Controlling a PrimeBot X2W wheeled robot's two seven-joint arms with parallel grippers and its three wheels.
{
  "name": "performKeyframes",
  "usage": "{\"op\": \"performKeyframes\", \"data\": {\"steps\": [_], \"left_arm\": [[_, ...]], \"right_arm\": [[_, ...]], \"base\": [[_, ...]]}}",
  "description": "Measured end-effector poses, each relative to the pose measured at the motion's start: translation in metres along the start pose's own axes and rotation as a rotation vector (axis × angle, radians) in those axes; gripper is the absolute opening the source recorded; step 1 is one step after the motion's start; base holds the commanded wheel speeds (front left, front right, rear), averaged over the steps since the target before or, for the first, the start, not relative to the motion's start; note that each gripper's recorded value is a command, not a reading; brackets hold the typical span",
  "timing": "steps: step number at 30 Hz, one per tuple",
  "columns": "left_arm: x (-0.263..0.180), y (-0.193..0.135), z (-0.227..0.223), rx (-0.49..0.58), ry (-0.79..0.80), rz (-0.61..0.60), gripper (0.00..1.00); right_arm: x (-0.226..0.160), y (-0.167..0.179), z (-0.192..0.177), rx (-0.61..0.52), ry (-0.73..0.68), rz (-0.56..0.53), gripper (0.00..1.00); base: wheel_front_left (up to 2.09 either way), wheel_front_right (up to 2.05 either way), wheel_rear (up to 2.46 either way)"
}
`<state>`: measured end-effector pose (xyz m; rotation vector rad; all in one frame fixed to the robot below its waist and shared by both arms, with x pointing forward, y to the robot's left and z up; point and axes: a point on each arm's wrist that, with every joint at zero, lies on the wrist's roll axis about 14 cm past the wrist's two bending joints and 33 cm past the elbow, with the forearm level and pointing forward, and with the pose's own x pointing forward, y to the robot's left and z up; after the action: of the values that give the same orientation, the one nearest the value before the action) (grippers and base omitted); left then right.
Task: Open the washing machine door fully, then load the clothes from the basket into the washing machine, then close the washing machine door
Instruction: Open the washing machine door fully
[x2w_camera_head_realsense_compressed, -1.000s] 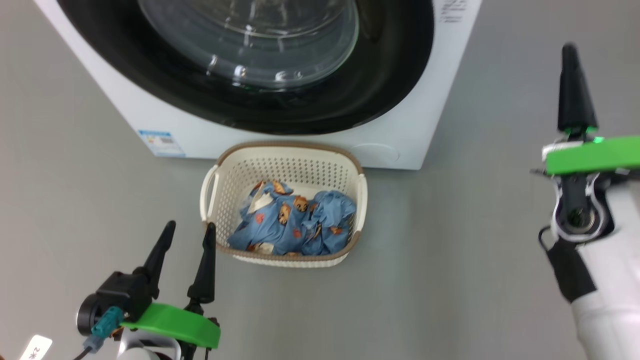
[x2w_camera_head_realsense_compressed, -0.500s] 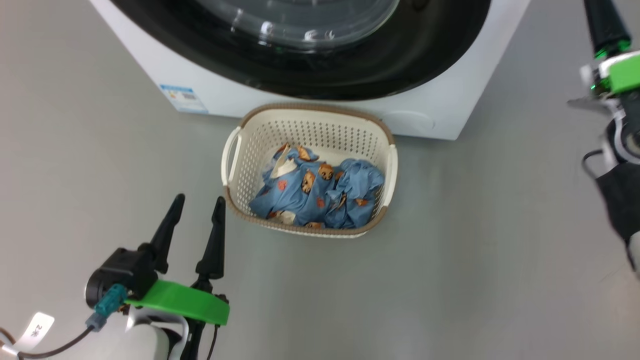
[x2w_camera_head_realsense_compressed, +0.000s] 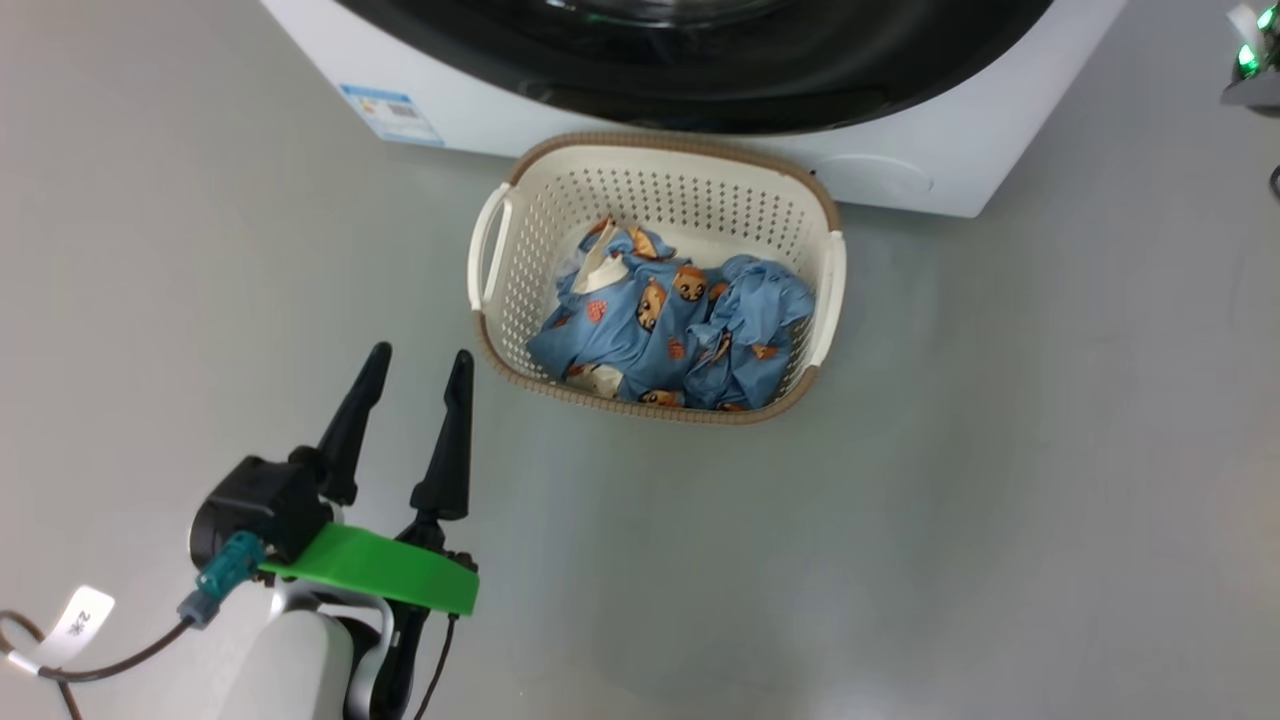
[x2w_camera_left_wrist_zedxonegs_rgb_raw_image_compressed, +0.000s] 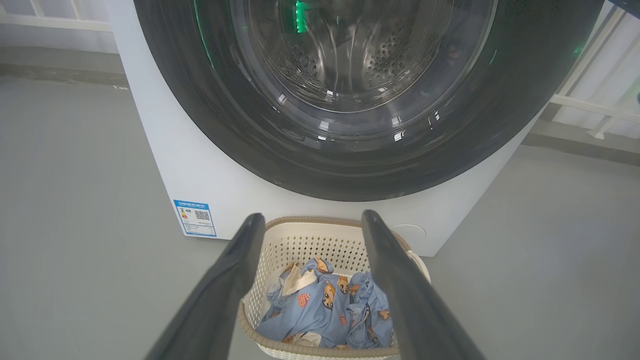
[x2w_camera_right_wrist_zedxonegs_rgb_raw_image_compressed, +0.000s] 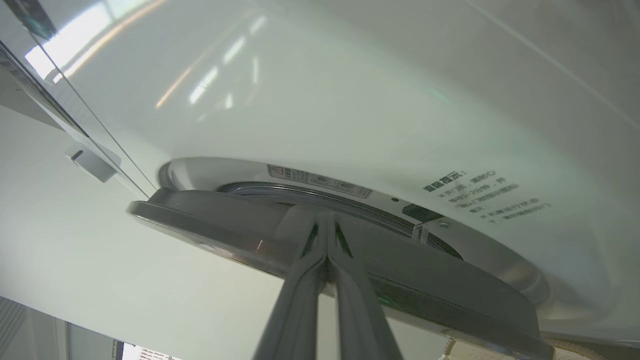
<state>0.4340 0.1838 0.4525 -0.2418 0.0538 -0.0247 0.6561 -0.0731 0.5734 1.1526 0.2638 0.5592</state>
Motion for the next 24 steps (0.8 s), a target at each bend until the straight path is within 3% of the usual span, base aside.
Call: {"op": "performKeyframes", "data": {"steps": [19, 24], "left_arm": [[0.006, 0.014, -0.009, -0.002, 0.024, 0.037, 1.0], [0.006, 0.012, -0.006, -0.005, 0.014, 0.031, 1.0]], "right_arm": [[0.039, -0.017, -0.028, 0.011, 0.164, -0.011, 0.0], [0.036, -0.014, -0.034, -0.048, 0.202, -0.018, 0.0]], "base": [[0.0, 0.0, 0.0], [0.0, 0.0, 0.0]]}}
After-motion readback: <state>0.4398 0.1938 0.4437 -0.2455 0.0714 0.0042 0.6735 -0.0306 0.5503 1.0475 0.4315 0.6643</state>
